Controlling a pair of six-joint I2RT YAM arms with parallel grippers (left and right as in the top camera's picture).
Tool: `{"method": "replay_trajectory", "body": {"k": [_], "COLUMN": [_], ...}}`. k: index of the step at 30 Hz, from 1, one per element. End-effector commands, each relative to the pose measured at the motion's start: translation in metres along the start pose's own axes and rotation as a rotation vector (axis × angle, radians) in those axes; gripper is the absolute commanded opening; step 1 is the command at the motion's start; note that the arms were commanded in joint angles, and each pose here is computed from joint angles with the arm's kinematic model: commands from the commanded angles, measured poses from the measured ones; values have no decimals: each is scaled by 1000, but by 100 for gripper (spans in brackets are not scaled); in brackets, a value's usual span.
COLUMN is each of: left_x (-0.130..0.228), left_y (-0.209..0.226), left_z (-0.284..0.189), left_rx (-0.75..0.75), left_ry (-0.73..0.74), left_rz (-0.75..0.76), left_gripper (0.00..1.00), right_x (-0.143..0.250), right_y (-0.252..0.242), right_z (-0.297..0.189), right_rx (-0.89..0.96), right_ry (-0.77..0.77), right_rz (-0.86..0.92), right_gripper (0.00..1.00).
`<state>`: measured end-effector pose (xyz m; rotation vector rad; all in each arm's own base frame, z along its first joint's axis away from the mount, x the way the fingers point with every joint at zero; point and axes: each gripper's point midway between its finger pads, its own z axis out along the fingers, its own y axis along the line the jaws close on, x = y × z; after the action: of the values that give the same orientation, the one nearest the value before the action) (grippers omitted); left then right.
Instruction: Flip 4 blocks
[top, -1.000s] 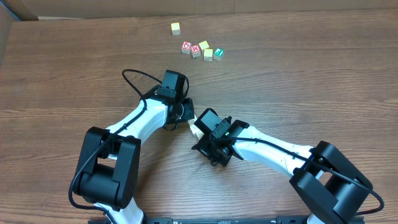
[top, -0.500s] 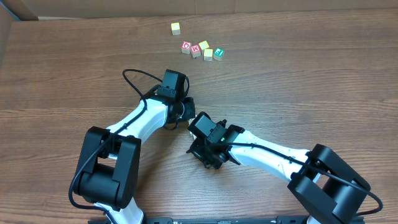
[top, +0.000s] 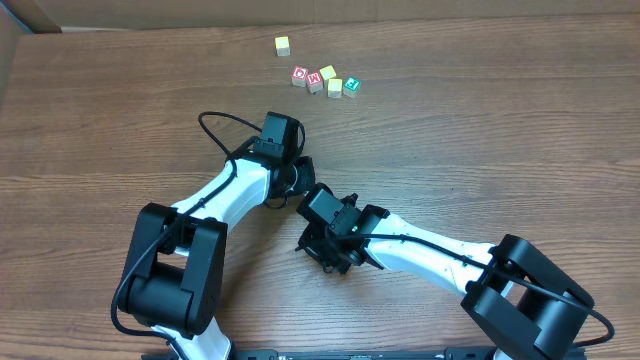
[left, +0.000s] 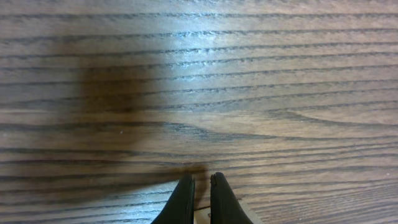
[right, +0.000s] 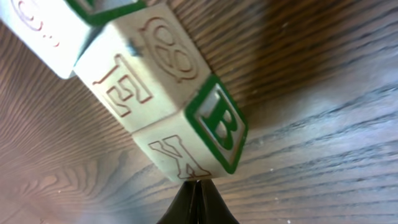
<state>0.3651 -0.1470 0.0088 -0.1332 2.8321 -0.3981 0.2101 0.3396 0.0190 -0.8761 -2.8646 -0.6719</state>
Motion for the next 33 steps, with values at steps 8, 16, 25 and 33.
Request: {"method": "replay_trajectory", "body": {"k": [8, 16, 25, 33], "left_x": [-38, -64, -37, -30], "left_y": [-1, 29, 55, 59], "left_z": [-22, -72, -86, -84], "left_rx": [7, -145, -258, -274], "left_ry": [-21, -8, 120, 143], "left_rz": [-34, -86, -62, -65], "left_gripper": [4, 4, 4, 6], "right_x": [4, -18, -15, 7], "right_y": [13, 28, -18, -19], "right_z": [-9, -60, -47, -16], "right_rx": [-45, -136, 12, -12], "right_ry": [28, -31, -15, -17], "right_rz": [-95, -308, -246, -299], "right_gripper": [4, 4, 4, 4]}}
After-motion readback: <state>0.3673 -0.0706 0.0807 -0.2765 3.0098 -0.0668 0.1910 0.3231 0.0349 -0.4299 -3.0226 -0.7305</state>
